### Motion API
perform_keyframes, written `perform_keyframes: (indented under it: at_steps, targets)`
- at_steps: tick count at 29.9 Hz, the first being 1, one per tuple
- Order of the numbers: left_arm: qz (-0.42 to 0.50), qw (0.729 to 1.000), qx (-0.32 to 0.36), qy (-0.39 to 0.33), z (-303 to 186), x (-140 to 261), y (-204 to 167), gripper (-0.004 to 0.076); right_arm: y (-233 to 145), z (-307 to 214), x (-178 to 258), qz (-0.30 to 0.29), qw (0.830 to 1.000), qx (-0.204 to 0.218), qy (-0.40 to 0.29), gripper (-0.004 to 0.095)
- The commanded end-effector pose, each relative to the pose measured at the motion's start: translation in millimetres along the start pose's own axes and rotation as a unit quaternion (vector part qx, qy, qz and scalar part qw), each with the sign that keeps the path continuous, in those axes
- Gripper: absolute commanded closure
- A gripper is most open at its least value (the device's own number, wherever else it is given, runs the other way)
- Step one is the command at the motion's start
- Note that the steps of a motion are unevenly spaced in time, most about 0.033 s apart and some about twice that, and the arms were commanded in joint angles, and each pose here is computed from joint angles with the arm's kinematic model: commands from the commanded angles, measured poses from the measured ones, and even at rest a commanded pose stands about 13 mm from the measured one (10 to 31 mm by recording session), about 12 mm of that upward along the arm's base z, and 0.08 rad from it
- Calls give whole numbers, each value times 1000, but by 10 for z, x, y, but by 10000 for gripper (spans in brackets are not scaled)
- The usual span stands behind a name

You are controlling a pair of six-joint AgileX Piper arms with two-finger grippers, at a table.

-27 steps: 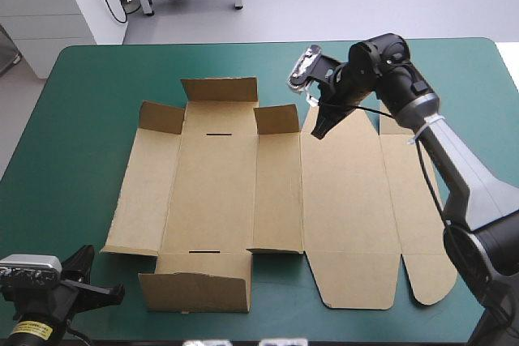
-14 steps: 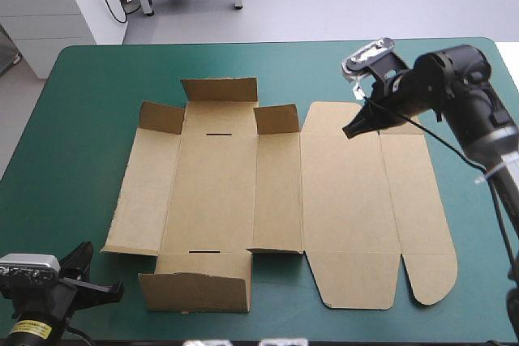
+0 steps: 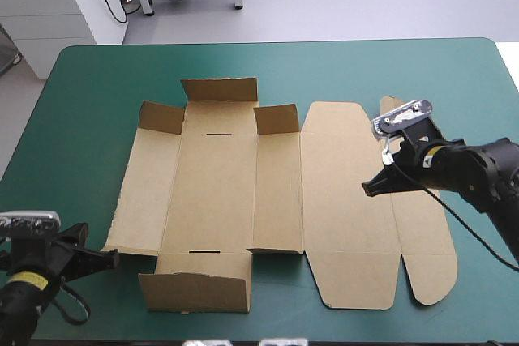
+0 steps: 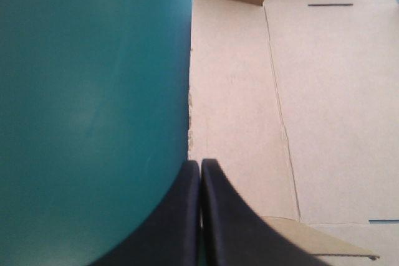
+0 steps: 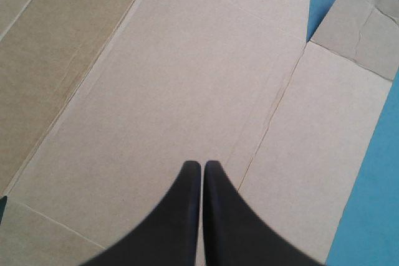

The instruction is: Fold the box

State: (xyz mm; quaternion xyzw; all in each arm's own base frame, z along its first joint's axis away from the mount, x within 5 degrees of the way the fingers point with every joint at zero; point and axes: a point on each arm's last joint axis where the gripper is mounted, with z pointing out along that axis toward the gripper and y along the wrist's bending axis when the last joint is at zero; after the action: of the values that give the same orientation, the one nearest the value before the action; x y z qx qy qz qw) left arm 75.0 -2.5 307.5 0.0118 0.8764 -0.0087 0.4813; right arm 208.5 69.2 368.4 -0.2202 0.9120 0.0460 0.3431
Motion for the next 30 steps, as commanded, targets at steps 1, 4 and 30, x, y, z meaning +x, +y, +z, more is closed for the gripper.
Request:
perform_keyframes:
  at_steps: [1,4,30]
  targets:
    - [-14,1000,1,28,173,-348,16,722,-2,-168,43,15,997,13,-68,910]
    - [-4,997,1,77,352,-526,29,707,14,-174,146,30,997,14,-76,910]
    - [-202,890,241,330,2011,-663,909,710,65,-133,484,75,994,11,-73,910]
